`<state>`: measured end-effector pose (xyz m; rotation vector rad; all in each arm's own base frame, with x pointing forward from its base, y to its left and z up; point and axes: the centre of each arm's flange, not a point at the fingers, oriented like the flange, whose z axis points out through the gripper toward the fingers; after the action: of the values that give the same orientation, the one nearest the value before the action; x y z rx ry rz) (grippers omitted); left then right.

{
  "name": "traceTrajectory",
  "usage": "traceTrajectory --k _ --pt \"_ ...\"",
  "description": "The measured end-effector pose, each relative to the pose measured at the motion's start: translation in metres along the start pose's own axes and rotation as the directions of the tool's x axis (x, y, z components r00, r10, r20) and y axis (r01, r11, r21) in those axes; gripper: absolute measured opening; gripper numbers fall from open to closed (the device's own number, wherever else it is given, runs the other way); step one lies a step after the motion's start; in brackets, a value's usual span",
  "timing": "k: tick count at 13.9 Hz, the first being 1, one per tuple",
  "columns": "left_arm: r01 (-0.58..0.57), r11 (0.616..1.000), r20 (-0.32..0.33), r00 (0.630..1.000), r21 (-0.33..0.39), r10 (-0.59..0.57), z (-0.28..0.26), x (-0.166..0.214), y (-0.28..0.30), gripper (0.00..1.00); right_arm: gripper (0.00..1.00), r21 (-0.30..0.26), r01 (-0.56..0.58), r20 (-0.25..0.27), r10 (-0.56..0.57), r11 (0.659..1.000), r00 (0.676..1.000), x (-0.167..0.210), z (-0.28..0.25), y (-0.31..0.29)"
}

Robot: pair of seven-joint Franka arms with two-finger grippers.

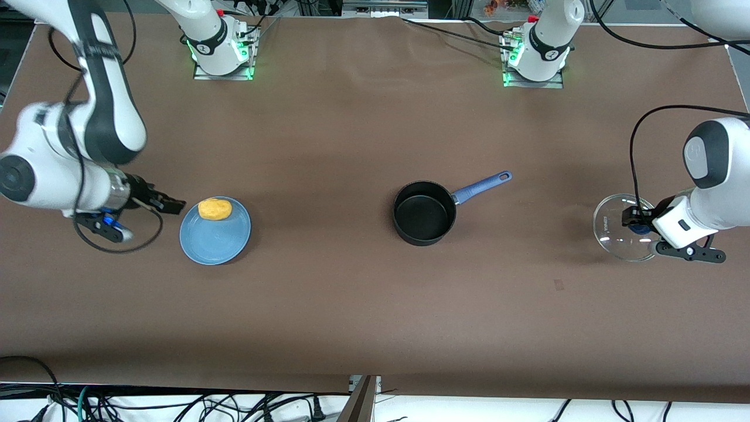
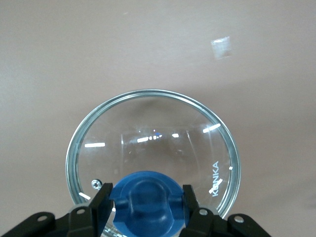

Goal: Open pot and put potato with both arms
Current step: 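Lift the lid with the left gripper while the right gripper reaches the potato, then lower the lid with the left gripper while the right gripper grasps the potato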

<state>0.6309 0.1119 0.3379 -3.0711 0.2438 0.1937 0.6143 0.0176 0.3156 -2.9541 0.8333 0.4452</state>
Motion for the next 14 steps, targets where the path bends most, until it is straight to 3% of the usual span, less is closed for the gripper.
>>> traceTrajectory --k 2,5,10,14 --pt "0.007 1.0 0.002 1.0 -0.004 -0.007 0.044 -0.012 -0.024 0.62 1.0 0.021 -0.063 0.014 0.062 0.998 0.998 0.01 0.033 -0.011" --pt "0.023 1.0 0.035 0.999 -0.018 -0.022 0.082 -0.02 -0.038 0.62 1.0 0.029 -0.104 -0.02 0.105 0.994 0.994 0.003 0.062 -0.031" --pt "0.041 0.998 0.05 0.998 -0.036 -0.04 0.1 -0.022 -0.042 0.62 1.0 0.033 -0.145 -0.016 0.145 0.989 0.989 -0.007 0.106 -0.02" --pt "0.044 0.998 0.059 0.997 -0.04 -0.042 0.106 -0.022 -0.043 0.71 1.0 0.035 -0.155 -0.004 0.156 0.987 0.988 -0.009 0.112 -0.018"
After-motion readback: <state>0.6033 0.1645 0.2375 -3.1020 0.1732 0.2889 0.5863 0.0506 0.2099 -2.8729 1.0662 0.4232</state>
